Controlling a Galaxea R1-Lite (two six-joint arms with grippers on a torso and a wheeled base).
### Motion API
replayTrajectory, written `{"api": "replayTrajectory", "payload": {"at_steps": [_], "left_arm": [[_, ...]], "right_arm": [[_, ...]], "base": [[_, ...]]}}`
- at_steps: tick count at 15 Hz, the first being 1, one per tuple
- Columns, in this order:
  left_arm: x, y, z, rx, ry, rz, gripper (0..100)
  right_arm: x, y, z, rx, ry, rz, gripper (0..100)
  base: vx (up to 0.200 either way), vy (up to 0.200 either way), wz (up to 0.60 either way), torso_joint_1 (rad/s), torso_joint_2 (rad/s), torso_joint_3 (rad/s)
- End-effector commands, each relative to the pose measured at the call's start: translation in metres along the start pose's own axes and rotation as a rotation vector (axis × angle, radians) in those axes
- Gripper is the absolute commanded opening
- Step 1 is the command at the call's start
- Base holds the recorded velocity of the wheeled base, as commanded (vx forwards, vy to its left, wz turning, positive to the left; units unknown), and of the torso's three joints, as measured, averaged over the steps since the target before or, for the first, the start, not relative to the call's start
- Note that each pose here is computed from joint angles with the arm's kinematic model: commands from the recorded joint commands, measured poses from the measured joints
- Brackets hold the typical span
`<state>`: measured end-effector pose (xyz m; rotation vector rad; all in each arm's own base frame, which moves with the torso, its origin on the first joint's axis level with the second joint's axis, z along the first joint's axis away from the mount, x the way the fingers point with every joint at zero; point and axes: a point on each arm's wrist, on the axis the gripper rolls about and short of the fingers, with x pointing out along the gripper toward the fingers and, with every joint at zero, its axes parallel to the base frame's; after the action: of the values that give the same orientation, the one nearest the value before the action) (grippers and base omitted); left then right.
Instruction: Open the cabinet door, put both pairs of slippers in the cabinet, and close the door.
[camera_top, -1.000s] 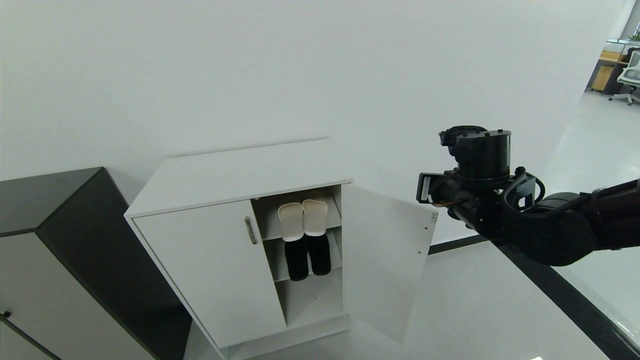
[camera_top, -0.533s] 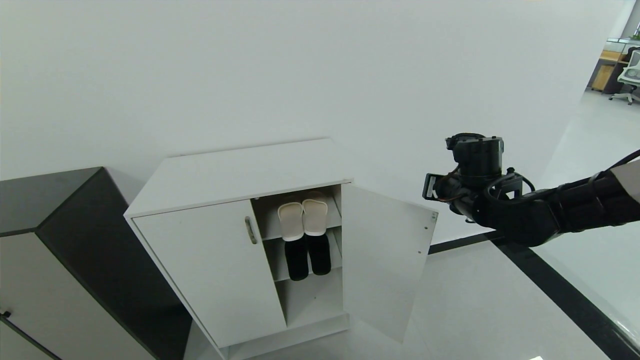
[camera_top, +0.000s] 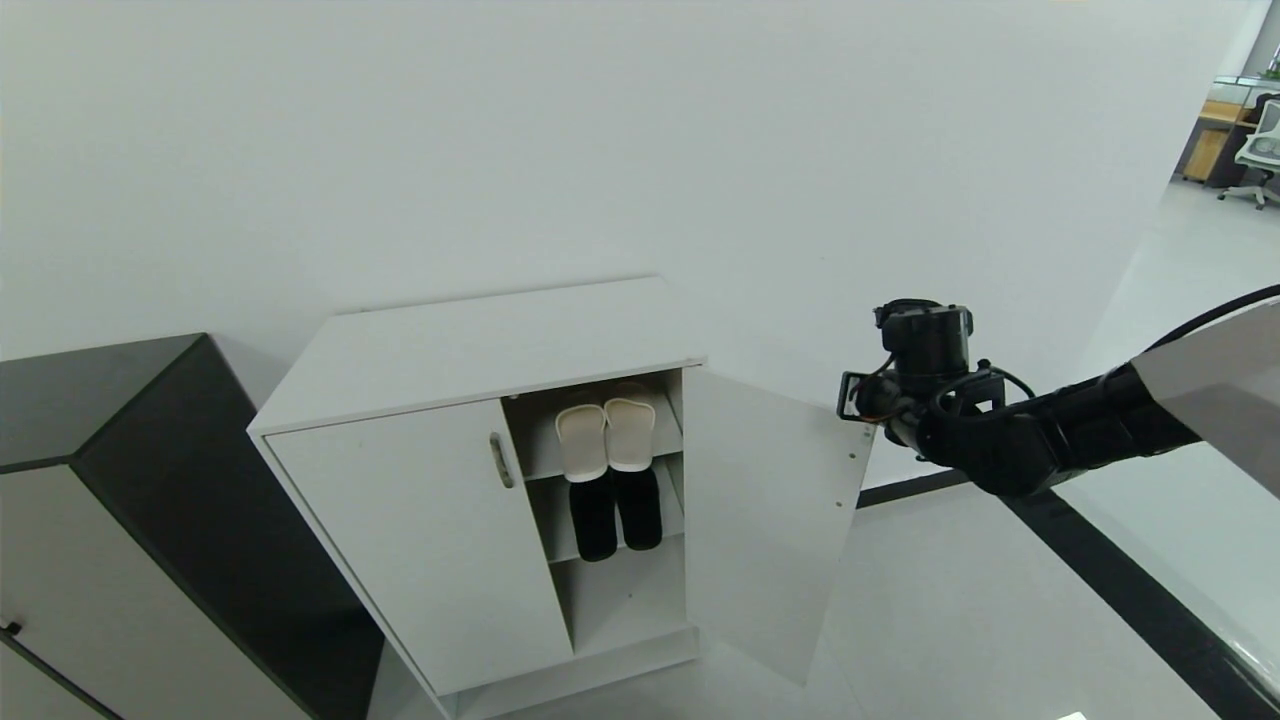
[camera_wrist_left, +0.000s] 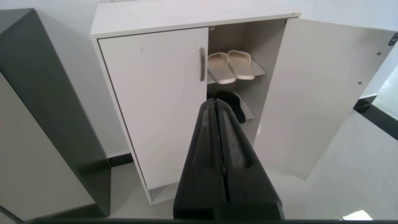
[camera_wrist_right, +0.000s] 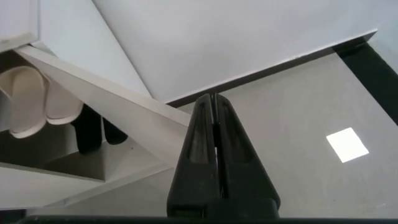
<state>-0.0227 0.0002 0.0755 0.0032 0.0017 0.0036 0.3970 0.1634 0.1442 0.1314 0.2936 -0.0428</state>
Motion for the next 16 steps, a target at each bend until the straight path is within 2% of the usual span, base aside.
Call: {"api": "replayTrajectory", "payload": {"at_steps": [1, 16], "left_arm": [[0.0, 0.0, 0.0, 0.0, 0.0, 0.001, 0], [0.0, 0.0, 0.0, 0.0, 0.0, -0.001, 0]], "right_arm": [[0.01, -0.001, -0.012, -0.01, 0.026, -0.012, 0], [0.021, -0.003, -0.027, -0.032, 0.063, -0.028, 0]], "base": [[0.0, 0.0, 0.0, 0.0, 0.0, 0.0], [0.0, 0.0, 0.0, 0.0, 0.0, 0.0]]}}
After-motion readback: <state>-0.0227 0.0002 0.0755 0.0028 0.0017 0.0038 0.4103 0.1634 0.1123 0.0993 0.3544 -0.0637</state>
